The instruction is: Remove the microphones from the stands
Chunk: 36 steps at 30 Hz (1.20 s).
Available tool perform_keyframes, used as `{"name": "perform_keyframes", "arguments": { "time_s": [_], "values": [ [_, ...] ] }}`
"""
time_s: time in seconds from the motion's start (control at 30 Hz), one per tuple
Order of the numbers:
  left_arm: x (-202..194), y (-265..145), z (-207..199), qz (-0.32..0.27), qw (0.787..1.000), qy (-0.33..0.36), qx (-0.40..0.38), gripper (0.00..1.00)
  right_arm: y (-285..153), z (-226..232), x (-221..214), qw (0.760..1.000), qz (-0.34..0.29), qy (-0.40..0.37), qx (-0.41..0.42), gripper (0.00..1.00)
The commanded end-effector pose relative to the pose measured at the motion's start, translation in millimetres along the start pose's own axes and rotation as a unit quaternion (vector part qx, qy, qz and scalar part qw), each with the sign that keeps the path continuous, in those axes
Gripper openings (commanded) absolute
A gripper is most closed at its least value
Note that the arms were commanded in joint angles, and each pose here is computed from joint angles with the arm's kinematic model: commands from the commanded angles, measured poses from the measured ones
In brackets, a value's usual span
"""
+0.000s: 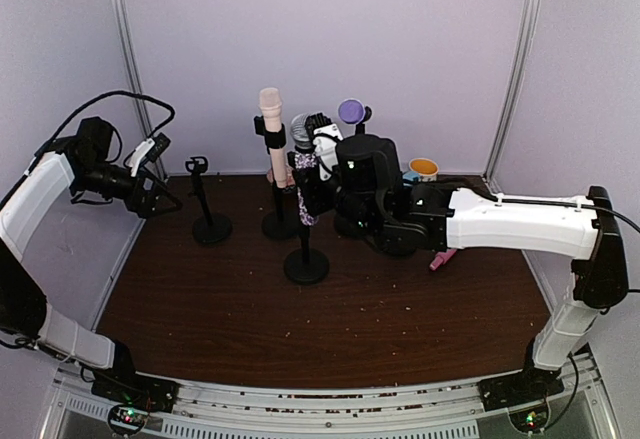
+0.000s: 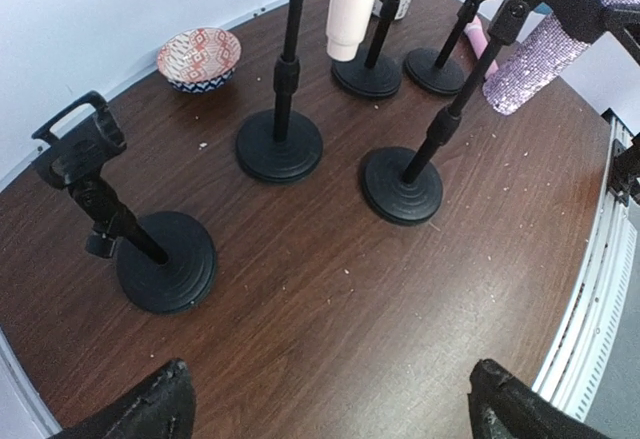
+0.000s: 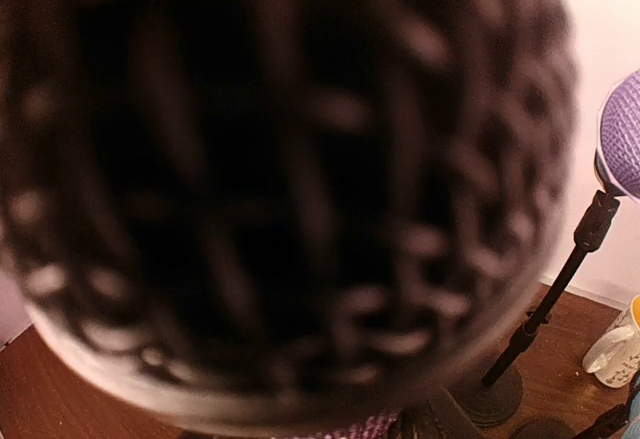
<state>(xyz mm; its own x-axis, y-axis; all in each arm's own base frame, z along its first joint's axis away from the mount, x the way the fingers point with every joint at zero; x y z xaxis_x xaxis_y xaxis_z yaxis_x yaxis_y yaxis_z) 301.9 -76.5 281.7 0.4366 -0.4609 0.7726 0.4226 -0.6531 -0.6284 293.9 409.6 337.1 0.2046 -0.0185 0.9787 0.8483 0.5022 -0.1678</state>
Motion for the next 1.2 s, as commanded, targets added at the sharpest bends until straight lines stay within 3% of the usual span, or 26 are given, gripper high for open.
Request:
{"name": "perform_keyframes", "arguments": {
  "time_s": [0.0, 0.2, 0.43, 0.67, 0.93, 1.17],
  "values": [
    [15.1, -2.8, -11.8, -0.029, 0.999, 0.027, -0.012, 0.98, -5.0, -4.3, 18.3, 0.999, -0.028, 0.016, -0.005, 0.37],
    [21.7, -2.1, -25.1, -0.037, 0.998, 0.041, -0.028, 0.98, -16.4, 1.4, 23.0, 0.998, -0.039, 0.033, 0.038, 0.27],
    [25.0, 4.0, -65.7, -0.023, 0.992, 0.089, -0.092, 0.98, -41.5, 19.6, 33.5, 0.985, -0.065, 0.067, 0.147, 0.16],
    [34.7, 7.0, -90.9, -0.047, 0.982, 0.112, -0.144, 0.98, -63.1, 45.7, 26.8, 0.957, -0.067, 0.087, 0.267, 0.14],
    [60.1, 4.5, -115.1, -0.085, 0.963, 0.176, -0.187, 0.98, -74.3, 65.5, 36.9, 0.946, -0.05, 0.063, 0.314, 0.13],
    [72.5, 0.2, -136.1, -0.131, 0.933, 0.247, -0.228, 0.98, -76.1, 87.8, 15.6, 0.933, 0.018, 0.005, 0.359, 0.19]
  ]
}}
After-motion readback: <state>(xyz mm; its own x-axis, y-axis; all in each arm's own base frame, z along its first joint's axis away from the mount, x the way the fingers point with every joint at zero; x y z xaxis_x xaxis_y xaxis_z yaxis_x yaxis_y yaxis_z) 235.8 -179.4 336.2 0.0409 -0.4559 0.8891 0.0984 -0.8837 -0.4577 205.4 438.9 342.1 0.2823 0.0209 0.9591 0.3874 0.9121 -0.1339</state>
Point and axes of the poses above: each gripper's point midway between its finger pads, its own y axis out along the fingers, its own z axis along the line the jaws close on, x = y × z, the point moved 3 cm from there along -y, back along the fingers, and after that the axes turned 6 degrees about y, right-handed, at the moved point
